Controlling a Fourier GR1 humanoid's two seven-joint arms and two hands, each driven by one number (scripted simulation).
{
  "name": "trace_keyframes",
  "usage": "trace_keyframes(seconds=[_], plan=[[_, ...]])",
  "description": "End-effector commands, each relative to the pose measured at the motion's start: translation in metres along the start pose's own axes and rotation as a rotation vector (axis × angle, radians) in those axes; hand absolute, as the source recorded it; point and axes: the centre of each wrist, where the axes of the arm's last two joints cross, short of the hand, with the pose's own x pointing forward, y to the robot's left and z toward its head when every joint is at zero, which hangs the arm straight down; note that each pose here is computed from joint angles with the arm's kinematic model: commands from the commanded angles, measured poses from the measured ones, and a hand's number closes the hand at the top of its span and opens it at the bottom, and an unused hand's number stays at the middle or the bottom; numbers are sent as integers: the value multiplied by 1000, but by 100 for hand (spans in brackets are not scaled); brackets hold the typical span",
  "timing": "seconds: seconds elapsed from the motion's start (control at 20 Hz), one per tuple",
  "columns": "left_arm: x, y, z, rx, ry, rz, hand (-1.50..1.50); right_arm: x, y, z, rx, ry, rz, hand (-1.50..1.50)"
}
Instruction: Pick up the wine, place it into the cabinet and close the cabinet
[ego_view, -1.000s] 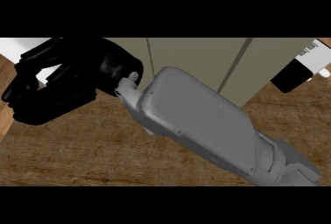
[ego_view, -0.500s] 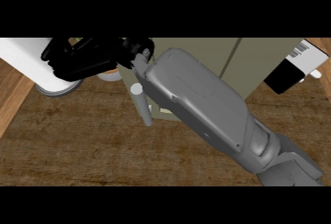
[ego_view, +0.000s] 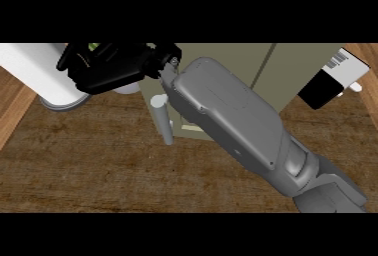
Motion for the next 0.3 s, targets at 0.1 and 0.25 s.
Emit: trace_keyframes(seconds=[0.1,0.25], plan=[[-4,-10,-2,-20,21,43,-150,-12,-93,50,-359,24,-21,150],[-3,-20,-6,-39,32,78,-150,-13,-92,49,-337,25,-18,150]])
